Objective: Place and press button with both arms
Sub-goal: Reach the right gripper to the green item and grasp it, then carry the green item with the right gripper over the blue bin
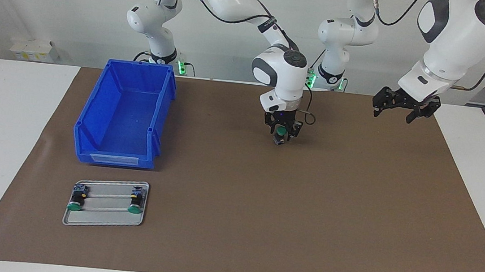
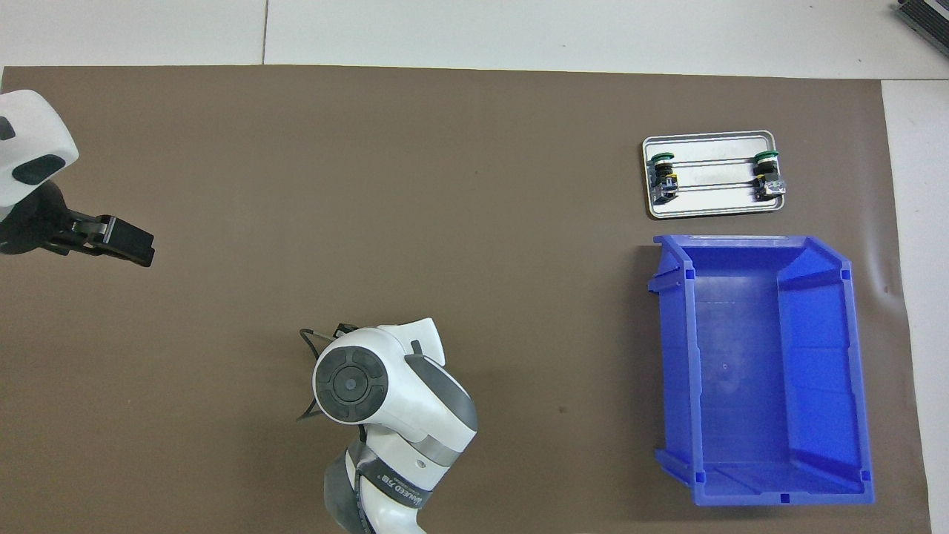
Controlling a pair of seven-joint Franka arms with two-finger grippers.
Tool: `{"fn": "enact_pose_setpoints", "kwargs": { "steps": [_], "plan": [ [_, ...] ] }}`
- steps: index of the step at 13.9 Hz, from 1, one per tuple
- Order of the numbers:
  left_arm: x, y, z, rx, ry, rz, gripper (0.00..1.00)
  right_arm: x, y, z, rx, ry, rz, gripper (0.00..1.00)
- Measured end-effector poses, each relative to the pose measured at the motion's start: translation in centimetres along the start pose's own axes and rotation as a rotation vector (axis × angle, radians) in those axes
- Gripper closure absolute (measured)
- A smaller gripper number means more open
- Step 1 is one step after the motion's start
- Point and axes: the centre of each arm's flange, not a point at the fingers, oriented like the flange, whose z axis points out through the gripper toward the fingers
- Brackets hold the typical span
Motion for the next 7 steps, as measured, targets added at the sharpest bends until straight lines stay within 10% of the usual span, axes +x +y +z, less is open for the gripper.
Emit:
{"fn": "enact_pose_setpoints", "kwargs": {
  "steps": [7],
  "plan": [
    [0.0,0.0,0.1,0.000,-0.002,0.000,0.00,7.4,2.4,-4.5,-0.013,-0.008,-0.150,0.53]
  ]
}}
